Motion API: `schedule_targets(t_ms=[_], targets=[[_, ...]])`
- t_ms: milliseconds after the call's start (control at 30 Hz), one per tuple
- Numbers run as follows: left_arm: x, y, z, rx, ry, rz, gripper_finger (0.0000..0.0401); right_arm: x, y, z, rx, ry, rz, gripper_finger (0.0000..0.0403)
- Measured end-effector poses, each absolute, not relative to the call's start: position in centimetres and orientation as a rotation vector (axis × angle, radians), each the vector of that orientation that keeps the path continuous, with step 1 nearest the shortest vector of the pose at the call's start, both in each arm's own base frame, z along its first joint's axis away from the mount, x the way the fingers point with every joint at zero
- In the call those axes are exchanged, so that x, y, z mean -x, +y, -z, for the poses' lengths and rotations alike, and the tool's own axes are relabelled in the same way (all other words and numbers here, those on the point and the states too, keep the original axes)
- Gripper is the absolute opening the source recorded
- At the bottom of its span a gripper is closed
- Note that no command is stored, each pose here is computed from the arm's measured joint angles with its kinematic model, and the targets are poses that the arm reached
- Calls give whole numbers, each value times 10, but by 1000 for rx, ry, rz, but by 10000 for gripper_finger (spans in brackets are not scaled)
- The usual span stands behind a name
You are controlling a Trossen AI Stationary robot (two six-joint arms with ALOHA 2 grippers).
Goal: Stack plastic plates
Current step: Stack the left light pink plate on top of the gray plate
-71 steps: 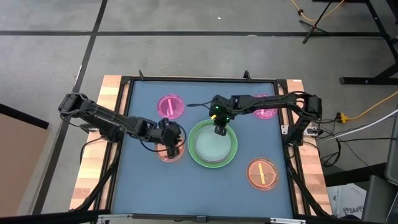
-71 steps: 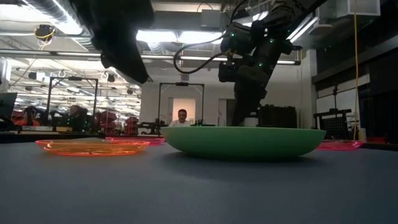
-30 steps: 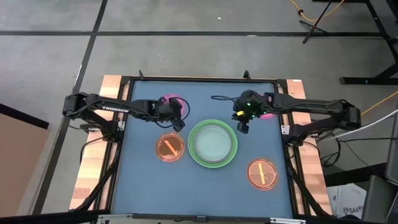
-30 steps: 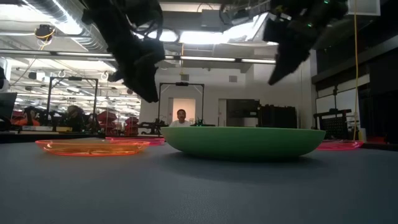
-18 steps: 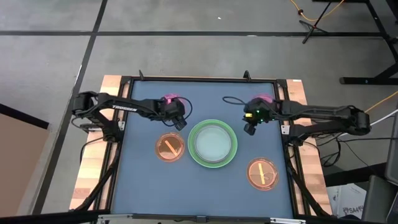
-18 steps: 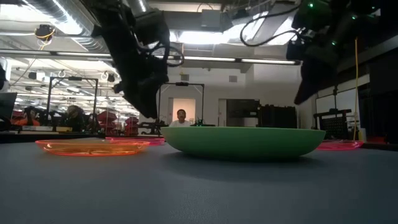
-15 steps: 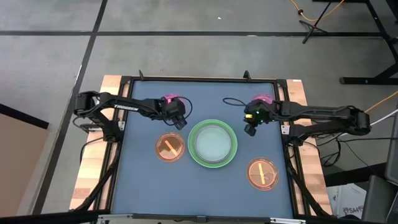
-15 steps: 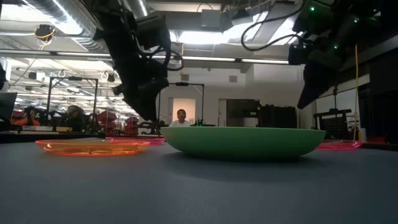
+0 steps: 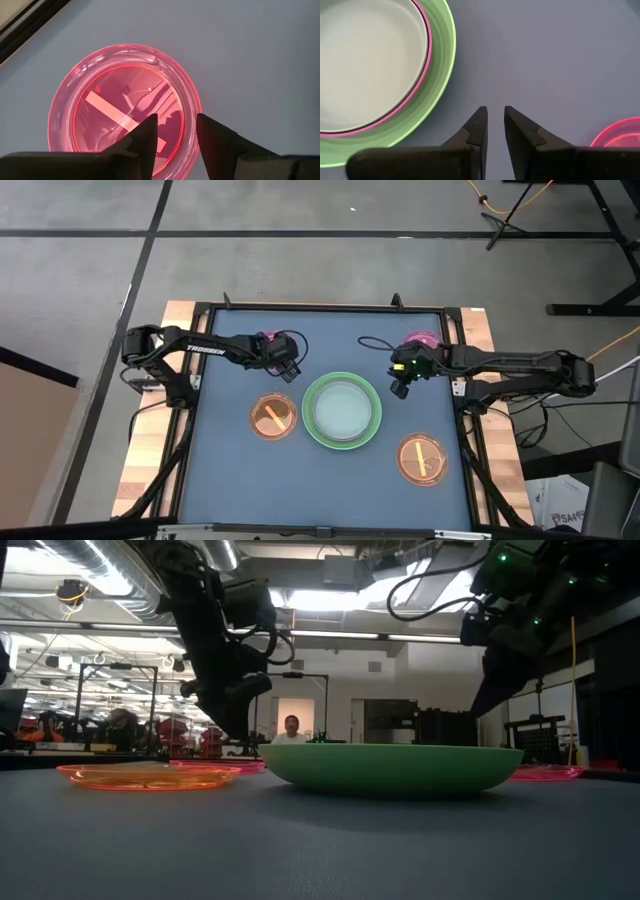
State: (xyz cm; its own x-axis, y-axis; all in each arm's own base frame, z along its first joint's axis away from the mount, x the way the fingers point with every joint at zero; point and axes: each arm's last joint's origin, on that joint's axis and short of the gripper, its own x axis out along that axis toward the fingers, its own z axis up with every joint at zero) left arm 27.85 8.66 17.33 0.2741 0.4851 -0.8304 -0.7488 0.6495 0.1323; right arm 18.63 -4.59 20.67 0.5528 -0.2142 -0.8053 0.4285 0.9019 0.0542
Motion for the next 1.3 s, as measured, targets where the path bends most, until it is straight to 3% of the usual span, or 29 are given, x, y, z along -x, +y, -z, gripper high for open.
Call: schedule_targets(t_ms=[433, 867, 1300], targets=[[-286, 77, -175, 309, 937, -800, 125, -186, -46, -206, -257, 912, 385, 56], [-298, 78, -139, 285, 1015, -810, 125, -187, -46, -206, -258, 908, 382, 56], [-298, 80, -135, 230, 1017, -878, 125, -187, -46, -207, -257, 904, 384, 56]])
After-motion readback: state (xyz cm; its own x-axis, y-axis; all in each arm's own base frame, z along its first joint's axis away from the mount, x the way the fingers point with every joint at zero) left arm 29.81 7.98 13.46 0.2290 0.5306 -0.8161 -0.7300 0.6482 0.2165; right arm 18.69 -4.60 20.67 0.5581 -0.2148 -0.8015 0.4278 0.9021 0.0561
